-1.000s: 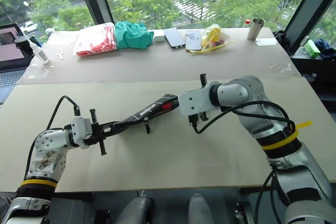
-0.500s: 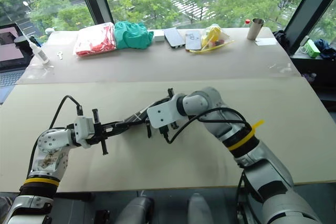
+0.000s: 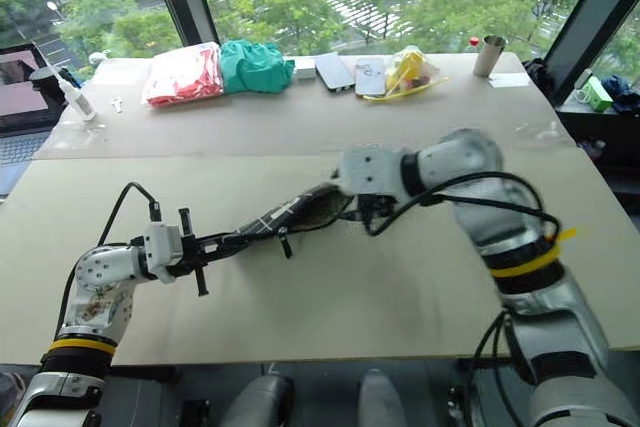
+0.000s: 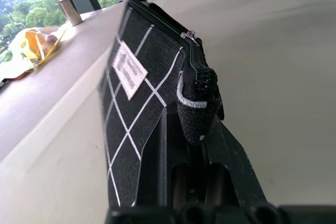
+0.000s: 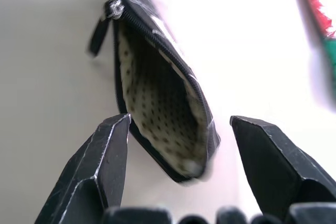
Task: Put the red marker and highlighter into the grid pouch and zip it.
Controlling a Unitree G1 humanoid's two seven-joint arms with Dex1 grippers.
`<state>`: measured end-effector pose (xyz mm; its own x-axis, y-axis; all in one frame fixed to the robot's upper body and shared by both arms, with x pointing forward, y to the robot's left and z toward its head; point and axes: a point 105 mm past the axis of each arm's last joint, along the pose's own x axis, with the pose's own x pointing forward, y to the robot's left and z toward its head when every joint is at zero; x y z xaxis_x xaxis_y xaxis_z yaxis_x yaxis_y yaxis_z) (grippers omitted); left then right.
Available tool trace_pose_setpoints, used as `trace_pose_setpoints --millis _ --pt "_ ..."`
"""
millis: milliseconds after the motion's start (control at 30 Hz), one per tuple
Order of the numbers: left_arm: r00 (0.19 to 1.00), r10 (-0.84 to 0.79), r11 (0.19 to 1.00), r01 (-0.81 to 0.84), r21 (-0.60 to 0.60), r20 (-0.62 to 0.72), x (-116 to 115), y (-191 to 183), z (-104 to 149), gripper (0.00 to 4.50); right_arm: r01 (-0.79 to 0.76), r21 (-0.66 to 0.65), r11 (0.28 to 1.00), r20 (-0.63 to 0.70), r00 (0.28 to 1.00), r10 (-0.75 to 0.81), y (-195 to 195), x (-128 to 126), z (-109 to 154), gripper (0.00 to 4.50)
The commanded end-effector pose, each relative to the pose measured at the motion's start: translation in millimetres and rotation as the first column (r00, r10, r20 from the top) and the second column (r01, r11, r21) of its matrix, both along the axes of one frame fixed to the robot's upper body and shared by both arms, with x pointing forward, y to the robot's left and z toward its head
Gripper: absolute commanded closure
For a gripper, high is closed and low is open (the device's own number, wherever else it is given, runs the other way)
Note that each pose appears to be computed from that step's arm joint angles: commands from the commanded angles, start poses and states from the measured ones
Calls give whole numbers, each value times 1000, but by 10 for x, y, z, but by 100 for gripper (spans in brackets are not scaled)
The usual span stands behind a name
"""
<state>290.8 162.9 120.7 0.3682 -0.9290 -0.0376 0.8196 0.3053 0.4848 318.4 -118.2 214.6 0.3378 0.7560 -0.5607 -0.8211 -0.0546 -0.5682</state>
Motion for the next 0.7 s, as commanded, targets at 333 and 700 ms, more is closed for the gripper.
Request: trace_pose_setpoints --millis 333,700 --pt "999 2 1000 -2 2 34 -27 46 74 450 92 -267 959 299 954 -8 -421 583 -417 108" --pt "999 24 1000 -24 -4 42 -55 63 84 450 -56 -404 913 316 928 196 -210 783 -539 108"
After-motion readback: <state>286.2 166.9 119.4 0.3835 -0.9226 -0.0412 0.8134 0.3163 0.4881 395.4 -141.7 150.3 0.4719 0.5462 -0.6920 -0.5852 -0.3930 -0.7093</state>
